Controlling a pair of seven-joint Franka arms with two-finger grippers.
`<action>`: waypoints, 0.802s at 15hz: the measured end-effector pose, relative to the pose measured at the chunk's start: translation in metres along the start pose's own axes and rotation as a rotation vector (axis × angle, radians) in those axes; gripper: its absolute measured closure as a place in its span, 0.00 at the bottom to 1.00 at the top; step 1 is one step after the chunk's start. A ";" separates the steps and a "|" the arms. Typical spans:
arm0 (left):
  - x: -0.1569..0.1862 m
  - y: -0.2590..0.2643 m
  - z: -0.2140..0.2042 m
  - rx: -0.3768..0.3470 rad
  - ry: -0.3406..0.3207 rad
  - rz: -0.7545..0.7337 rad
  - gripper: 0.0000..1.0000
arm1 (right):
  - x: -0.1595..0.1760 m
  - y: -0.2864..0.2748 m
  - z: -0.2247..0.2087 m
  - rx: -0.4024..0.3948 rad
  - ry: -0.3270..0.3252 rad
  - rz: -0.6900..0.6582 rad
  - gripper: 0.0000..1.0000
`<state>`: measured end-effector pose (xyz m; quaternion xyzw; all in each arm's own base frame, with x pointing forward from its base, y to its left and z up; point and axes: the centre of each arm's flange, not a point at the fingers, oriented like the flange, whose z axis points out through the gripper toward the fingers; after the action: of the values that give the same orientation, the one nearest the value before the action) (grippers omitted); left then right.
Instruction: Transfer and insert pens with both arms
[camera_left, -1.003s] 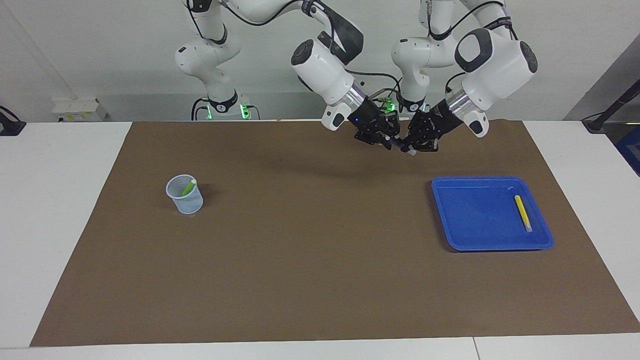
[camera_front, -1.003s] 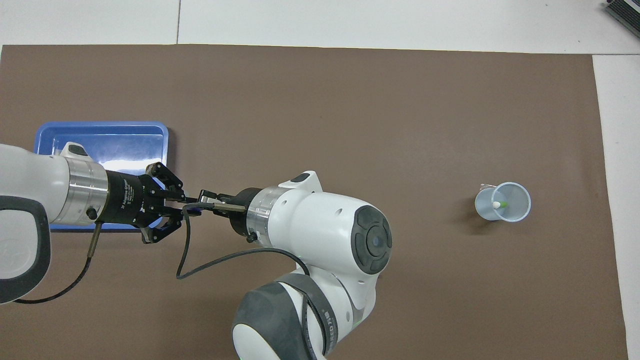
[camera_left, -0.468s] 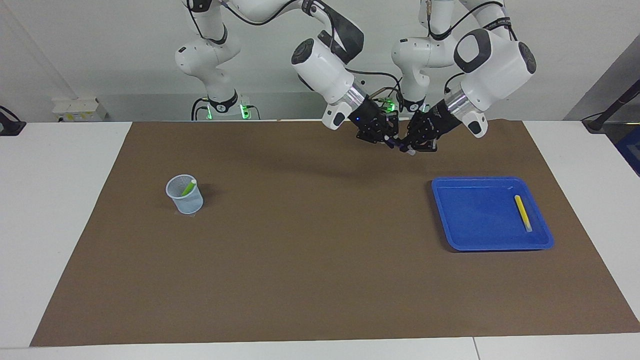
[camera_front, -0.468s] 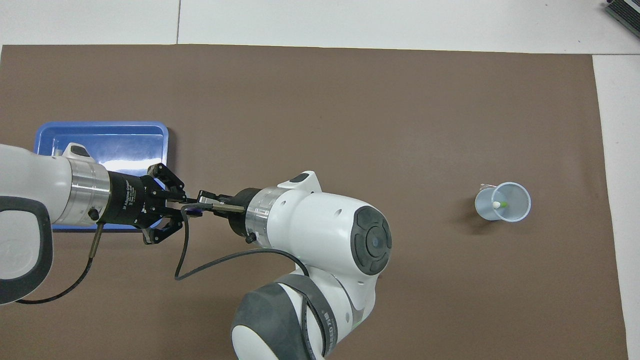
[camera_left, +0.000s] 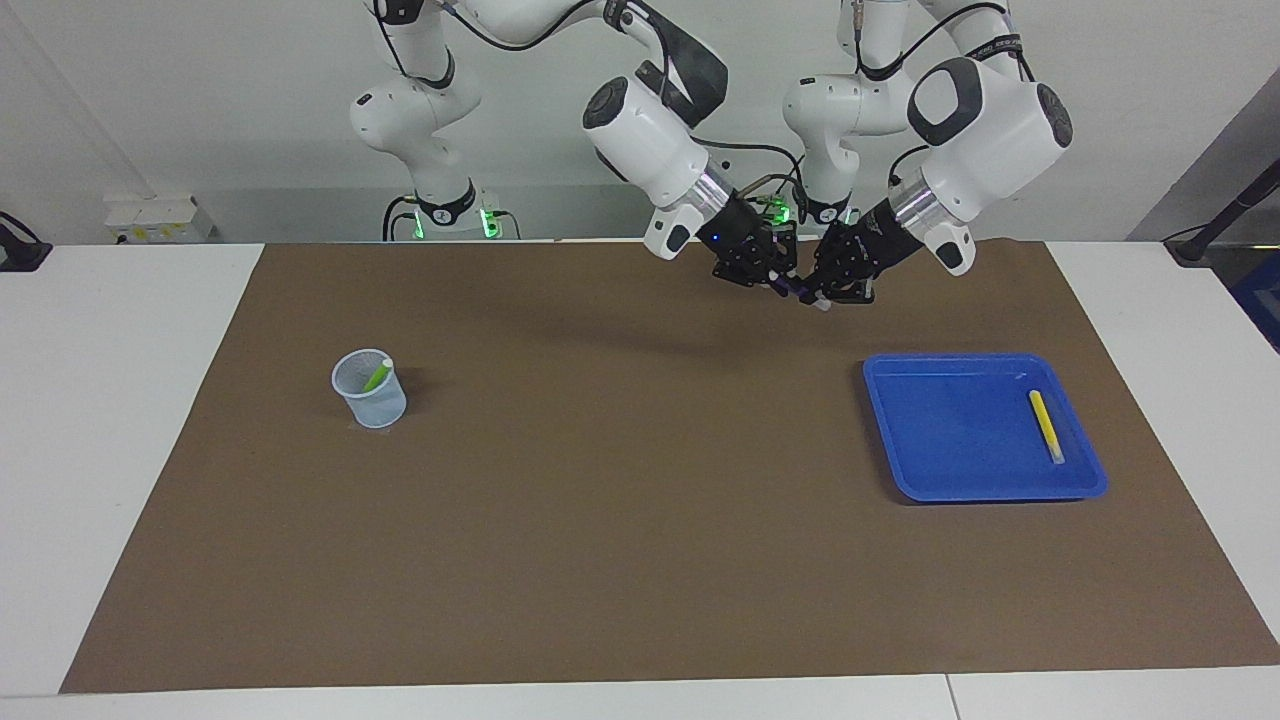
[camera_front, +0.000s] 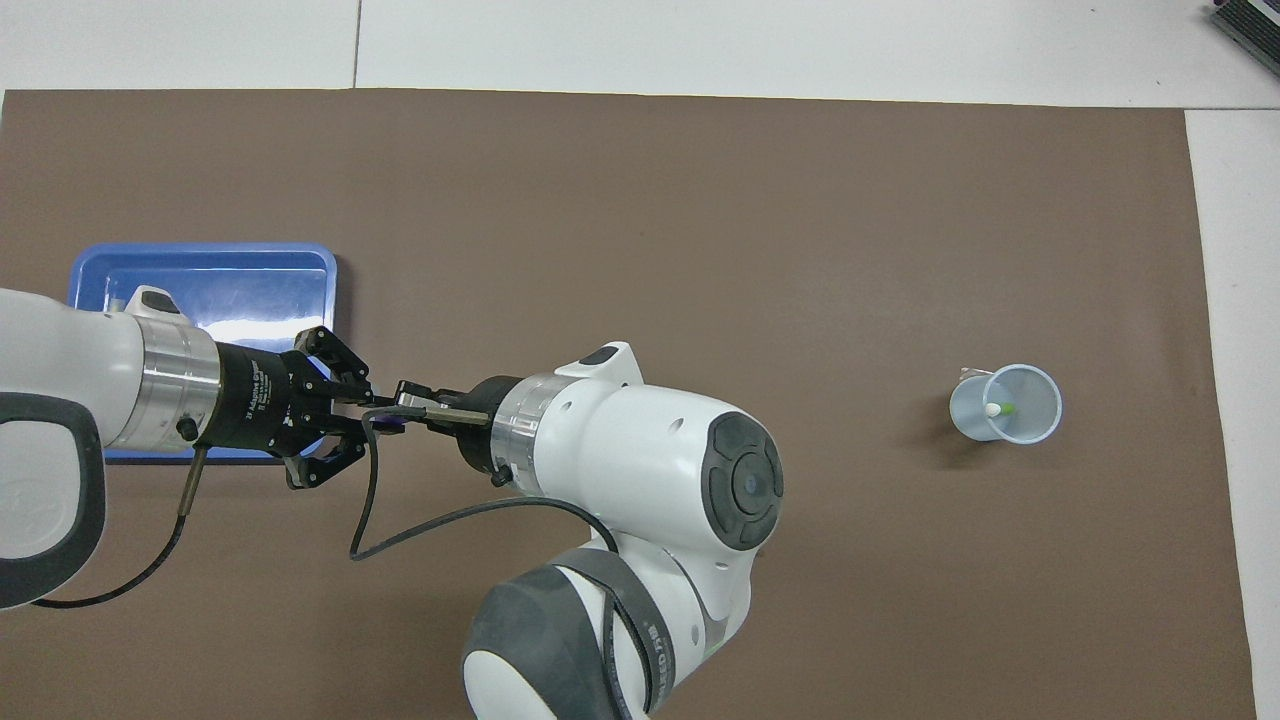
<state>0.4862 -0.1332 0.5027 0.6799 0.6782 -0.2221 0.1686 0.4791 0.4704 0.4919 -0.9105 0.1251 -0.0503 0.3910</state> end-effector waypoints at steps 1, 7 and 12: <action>0.000 0.000 -0.001 -0.002 0.000 0.000 0.80 | 0.001 0.001 0.000 -0.002 -0.001 0.001 0.82; -0.001 -0.002 -0.003 -0.006 -0.001 -0.001 0.43 | 0.004 0.007 0.001 -0.014 -0.007 0.000 0.82; -0.001 -0.006 -0.004 0.019 -0.003 0.124 0.49 | 0.042 0.040 -0.013 -0.138 -0.087 -0.151 0.82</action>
<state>0.4802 -0.1318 0.5069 0.7220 0.6322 -0.2187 0.1767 0.5091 0.4235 0.4716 -0.9434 0.0423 -0.0312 0.3275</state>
